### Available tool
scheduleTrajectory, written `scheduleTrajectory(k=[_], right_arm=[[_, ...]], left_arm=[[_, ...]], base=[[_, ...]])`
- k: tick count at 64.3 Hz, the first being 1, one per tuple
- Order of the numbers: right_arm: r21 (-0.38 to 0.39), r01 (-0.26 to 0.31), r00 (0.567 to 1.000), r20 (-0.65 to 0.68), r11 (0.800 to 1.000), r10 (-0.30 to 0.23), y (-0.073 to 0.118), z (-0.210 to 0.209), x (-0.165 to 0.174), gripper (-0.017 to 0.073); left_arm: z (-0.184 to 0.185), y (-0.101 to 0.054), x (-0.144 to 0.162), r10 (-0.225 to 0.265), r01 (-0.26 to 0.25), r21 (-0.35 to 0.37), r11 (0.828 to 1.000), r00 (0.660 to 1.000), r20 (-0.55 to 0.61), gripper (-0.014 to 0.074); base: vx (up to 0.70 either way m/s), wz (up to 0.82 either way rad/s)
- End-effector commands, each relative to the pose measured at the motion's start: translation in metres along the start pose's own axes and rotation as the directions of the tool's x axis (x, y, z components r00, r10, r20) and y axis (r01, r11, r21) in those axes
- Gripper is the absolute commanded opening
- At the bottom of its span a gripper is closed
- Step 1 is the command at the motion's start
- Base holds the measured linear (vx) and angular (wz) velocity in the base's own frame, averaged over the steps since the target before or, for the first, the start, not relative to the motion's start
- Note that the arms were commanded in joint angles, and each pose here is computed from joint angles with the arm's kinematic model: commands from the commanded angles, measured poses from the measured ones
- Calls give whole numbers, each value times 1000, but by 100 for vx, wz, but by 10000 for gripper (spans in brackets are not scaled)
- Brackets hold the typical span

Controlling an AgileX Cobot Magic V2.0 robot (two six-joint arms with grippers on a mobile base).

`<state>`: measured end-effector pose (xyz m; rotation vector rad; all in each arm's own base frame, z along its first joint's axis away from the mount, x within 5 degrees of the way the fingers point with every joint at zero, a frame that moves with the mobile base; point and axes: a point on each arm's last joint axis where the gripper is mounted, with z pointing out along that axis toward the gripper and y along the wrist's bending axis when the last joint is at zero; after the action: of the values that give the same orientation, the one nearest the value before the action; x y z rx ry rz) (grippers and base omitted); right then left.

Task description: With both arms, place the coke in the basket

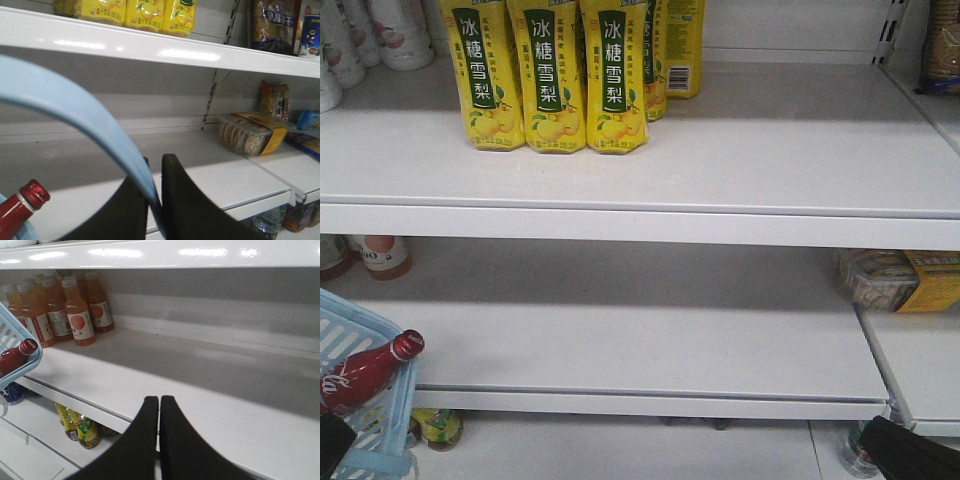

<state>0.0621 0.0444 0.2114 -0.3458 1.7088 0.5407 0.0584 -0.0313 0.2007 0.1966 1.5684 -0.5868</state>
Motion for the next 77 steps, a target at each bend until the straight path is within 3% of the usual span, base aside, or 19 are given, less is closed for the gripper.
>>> scheduleTrajectory(k=[1, 17, 32, 63, 77], right_arm=[[25, 27, 999, 22, 999, -28, -1, 0, -9, -5], [22, 27, 999, 21, 999, -28, -1, 0, -9, -5], [23, 27, 999, 21, 999, -28, -1, 0, -9, -5], [23, 27, 999, 21, 999, -28, -1, 0, -9, -5], [23, 27, 999, 21, 999, -28, -1, 0, -9, -5]], left_arm=[[-4, -1, -9, 136, -137, -2, 991, 982, 134, -5], [-9, 5, -7, 156, -143, -108, 984, 979, 131, -5], [-12, 12, -2, 176, -157, -214, 964, 982, 72, -5], [-14, 21, -2, 209, -175, -383, 907, 977, 49, -5], [-16, 25, -3, 201, -153, -456, 877, 978, 58, -5]], base=[[0, 0], [0, 0], [0, 0], [0, 0], [0, 0]])
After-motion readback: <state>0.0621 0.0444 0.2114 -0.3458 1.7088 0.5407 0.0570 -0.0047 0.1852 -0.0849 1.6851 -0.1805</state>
